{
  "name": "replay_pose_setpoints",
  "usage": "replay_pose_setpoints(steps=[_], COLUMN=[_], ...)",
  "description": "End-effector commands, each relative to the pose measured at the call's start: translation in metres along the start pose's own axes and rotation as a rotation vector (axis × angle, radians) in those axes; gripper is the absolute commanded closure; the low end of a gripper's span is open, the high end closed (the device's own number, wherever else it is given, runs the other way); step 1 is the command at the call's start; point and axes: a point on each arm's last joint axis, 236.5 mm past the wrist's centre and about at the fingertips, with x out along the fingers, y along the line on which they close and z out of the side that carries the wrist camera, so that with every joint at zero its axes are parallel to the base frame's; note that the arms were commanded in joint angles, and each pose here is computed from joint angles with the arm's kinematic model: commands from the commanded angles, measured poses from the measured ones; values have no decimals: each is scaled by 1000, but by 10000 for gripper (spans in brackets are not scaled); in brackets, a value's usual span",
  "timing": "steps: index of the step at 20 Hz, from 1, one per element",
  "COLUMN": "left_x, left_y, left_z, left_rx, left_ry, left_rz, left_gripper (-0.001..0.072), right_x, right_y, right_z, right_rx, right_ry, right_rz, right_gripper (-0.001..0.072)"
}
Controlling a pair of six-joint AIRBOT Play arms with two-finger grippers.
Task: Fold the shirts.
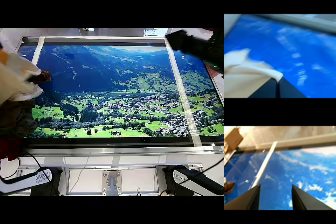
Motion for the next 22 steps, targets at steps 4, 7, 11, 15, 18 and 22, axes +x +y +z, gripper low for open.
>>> replay_pose_setpoints(steps=[4, 7, 11, 15, 18, 22], left_x=[-126, -161, -135, -29, 13, 47], left_y=[-268, -318, -321, -249, -203, -168], left_z=[58, 64, 22, -139, -254, -363], left_rx=[-52, -86, 32, 172, 250, 276], left_ry=[-212, -257, -117, 505, 858, 1086], left_rz=[-858, -996, -927, -511, -316, -167], left_gripper=[695, 695, 694, 693, 693, 693], right_x=[-108, -136, -128, -103, -87, -80], right_y=[-22, -40, -63, -82, -94, -103], right_z=[78, 75, 21, -60, -143, -244], right_rx=[-199, -259, -249, -107, 60, 221], right_ry=[-201, -160, 54, 238, 393, 540], right_rz=[-236, -347, -375, -311, -253, -207], right_gripper=[262, 262, 262, 262, 261, 259])
